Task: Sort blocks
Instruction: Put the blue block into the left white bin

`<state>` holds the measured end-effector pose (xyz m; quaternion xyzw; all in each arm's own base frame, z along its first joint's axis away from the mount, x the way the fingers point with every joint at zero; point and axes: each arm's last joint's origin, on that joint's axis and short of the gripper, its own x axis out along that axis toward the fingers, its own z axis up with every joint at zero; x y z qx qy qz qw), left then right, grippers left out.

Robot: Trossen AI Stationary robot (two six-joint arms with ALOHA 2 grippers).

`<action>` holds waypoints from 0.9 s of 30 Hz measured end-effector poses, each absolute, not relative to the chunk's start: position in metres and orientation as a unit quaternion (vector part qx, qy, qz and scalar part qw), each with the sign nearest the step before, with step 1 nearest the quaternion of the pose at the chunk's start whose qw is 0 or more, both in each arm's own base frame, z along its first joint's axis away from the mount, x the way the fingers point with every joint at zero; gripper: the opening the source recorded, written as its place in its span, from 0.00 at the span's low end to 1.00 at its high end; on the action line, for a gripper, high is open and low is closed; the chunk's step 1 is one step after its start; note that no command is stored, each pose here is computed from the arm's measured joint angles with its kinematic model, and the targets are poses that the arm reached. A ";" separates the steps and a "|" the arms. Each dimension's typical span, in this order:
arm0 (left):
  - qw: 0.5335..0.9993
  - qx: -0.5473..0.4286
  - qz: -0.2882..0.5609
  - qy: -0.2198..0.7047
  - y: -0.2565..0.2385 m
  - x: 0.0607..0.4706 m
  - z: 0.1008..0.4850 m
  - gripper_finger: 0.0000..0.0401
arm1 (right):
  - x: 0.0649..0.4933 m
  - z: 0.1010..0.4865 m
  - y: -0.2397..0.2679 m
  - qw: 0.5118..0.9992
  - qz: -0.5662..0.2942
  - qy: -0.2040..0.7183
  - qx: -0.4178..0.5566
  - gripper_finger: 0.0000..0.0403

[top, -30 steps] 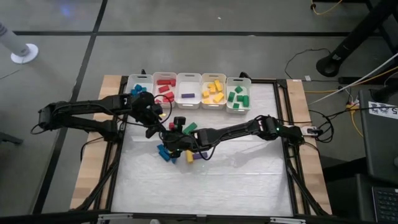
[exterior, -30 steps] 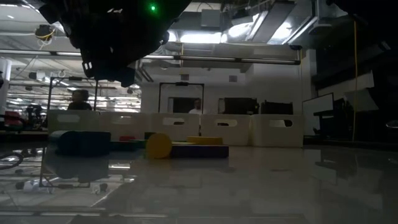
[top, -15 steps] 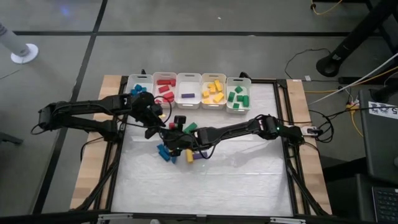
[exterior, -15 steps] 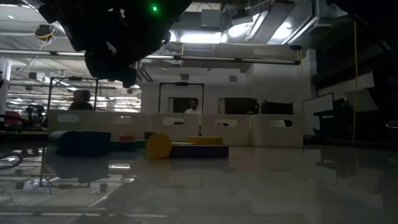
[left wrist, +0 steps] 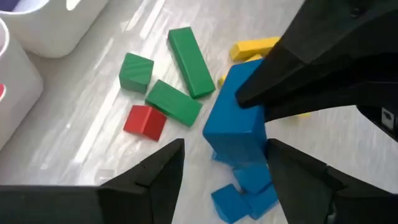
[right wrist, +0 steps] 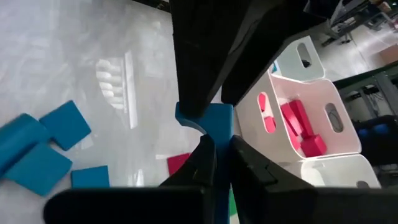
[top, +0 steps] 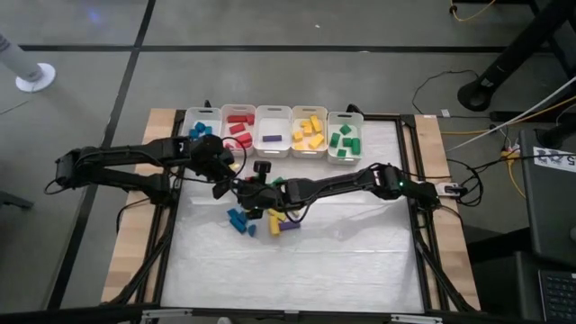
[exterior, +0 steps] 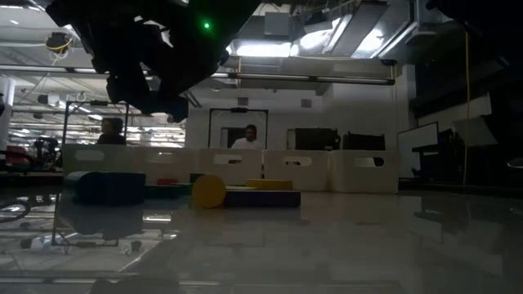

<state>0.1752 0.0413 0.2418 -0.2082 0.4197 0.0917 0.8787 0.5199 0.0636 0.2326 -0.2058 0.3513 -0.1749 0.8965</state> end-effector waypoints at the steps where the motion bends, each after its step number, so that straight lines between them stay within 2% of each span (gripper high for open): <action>1: 0.880 -0.208 0.092 0.418 0.041 0.176 0.242 0.53 | 0.519 0.232 0.064 0.895 -0.177 0.354 -0.208 0.08; 8: 0.880 -0.206 0.104 0.416 0.042 0.176 0.242 0.53 | 0.517 0.230 0.065 0.887 -0.176 0.369 -0.216 0.08; 12: 0.876 -0.223 0.109 0.413 0.042 0.176 0.242 0.53 | 0.516 0.231 0.064 0.871 -0.202 0.370 -0.252 0.08; 18: 0.893 -0.194 0.047 0.403 0.040 0.174 0.246 0.53 | 0.516 0.232 0.062 0.851 -0.222 0.374 -0.295 0.08; 27: 0.920 -0.146 -0.006 0.364 0.034 0.160 0.261 0.53 | 0.519 0.237 0.077 0.853 -0.181 0.351 -0.341 0.08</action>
